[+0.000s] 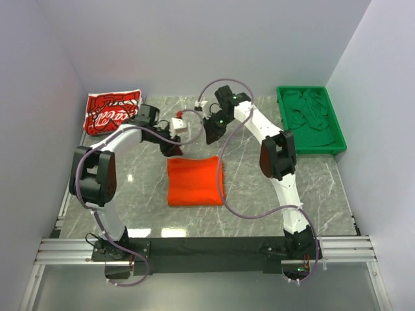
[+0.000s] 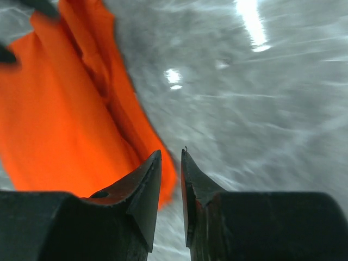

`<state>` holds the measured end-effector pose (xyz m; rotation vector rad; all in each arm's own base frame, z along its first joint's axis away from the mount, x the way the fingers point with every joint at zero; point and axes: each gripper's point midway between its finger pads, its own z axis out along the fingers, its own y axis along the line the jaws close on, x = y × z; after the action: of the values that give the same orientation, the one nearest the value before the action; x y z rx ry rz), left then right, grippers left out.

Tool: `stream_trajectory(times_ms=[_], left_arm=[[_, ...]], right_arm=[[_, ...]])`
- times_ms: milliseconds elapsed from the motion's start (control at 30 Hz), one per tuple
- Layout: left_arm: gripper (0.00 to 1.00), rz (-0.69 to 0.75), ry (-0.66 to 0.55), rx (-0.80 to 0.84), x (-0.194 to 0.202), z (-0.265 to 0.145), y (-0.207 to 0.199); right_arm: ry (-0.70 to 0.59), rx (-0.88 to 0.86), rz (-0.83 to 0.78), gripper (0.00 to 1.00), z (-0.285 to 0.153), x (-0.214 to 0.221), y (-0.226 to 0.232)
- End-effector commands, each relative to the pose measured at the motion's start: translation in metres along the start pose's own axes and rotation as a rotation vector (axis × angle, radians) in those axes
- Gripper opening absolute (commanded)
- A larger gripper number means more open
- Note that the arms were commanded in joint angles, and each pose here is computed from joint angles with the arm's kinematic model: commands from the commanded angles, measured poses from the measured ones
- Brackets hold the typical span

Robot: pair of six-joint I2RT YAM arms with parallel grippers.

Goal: Fold and stack the t-shirts
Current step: Fold the tshirt

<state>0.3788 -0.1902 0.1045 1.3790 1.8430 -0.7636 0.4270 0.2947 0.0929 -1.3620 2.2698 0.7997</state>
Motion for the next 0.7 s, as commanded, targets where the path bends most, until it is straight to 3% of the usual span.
stream_trajectory(times_ms=[0, 433, 533, 667], left_arm=[[0.54, 0.111, -0.008, 0.005, -0.018, 0.019, -0.009], [0.52, 0.156, 0.118, 0.108, 0.006, 0.07, -0.039], [0.49, 0.169, 0.145, 0.132, 0.009, 0.076, -0.047], [0.35, 0.145, 0.179, 0.178, 0.015, 0.078, -0.061]], right_arm=[[-0.031, -0.131, 0.121, 0.29, 0.015, -0.009, 0.032], [0.06, -0.238, 0.258, 0.31, 0.068, 0.031, 0.046], [0.091, -0.253, 0.275, 0.3, 0.077, 0.041, 0.049], [0.138, -0.298, 0.308, 0.28, 0.084, 0.054, 0.058]])
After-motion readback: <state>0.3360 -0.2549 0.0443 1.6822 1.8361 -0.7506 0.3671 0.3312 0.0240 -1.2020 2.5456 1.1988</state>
